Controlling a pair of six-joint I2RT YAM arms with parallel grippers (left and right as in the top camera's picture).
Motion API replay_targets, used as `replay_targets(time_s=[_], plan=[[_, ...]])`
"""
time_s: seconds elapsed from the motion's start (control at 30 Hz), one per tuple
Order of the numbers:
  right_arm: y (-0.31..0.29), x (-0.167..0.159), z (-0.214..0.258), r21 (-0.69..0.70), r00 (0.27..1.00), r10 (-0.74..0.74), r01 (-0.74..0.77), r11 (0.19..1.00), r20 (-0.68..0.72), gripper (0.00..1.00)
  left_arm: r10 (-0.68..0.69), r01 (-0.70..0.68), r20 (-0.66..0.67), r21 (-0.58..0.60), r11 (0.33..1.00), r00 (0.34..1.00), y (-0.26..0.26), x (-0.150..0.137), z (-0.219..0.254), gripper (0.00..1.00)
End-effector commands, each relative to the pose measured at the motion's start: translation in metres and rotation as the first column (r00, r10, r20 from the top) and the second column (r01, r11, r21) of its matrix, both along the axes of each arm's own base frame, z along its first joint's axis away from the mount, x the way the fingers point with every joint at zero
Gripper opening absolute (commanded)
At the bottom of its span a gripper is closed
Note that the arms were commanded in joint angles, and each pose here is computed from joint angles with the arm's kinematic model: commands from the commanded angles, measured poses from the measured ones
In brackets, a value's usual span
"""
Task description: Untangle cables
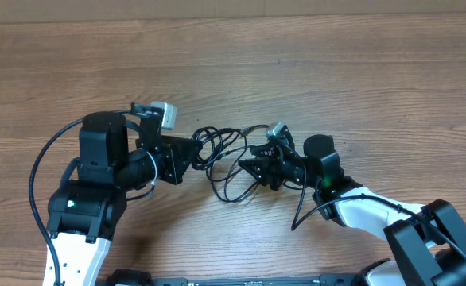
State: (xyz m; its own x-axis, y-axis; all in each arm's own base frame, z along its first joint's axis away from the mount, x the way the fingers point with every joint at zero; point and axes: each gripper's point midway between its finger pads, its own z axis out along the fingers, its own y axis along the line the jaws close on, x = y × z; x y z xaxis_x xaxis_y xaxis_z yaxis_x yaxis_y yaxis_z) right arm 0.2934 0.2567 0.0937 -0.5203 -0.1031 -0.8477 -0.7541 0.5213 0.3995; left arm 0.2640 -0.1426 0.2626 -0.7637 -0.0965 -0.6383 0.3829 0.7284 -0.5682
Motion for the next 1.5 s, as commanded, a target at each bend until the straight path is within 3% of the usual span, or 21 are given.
replay_targets(time_s=[0.0, 0.47, 0.7, 1.07, 1.47], plan=[[-0.001, 0.001, 0.003, 0.000, 1.000, -0.004, 0.004, 1.000, 0.015, 0.56, 0.031, -0.031, 0.001, -0.051, 0.998, 1.000, 0.000, 0.004, 0.014, 0.04], [-0.001, 0.001, 0.002, -0.003, 1.000, -0.008, 0.008, 1.000, 0.012, 0.71, 0.111, -0.130, -0.109, -0.193, 0.973, 0.988, -0.004, 0.010, 0.027, 0.04], [-0.002, 0.002, 0.002, -0.006, 1.000, -0.014, 0.014, 1.000, 0.013, 0.75, -0.081, 0.060, -0.044, -0.358, 0.932, 0.996, -0.030, -0.005, 0.064, 0.04], [-0.005, 0.007, 0.001, -0.018, 0.999, -0.045, 0.045, 0.999, 0.020, 0.84, -0.190, 0.174, 0.015, -0.475, 0.862, 0.982, -0.040, -0.015, 0.100, 0.04], [-0.005, 0.007, 0.001, -0.018, 0.999, -0.044, 0.045, 0.999, 0.020, 0.85, -0.045, 0.076, 0.070, -0.529, 0.845, 0.997, 0.007, 0.011, 0.126, 0.04]])
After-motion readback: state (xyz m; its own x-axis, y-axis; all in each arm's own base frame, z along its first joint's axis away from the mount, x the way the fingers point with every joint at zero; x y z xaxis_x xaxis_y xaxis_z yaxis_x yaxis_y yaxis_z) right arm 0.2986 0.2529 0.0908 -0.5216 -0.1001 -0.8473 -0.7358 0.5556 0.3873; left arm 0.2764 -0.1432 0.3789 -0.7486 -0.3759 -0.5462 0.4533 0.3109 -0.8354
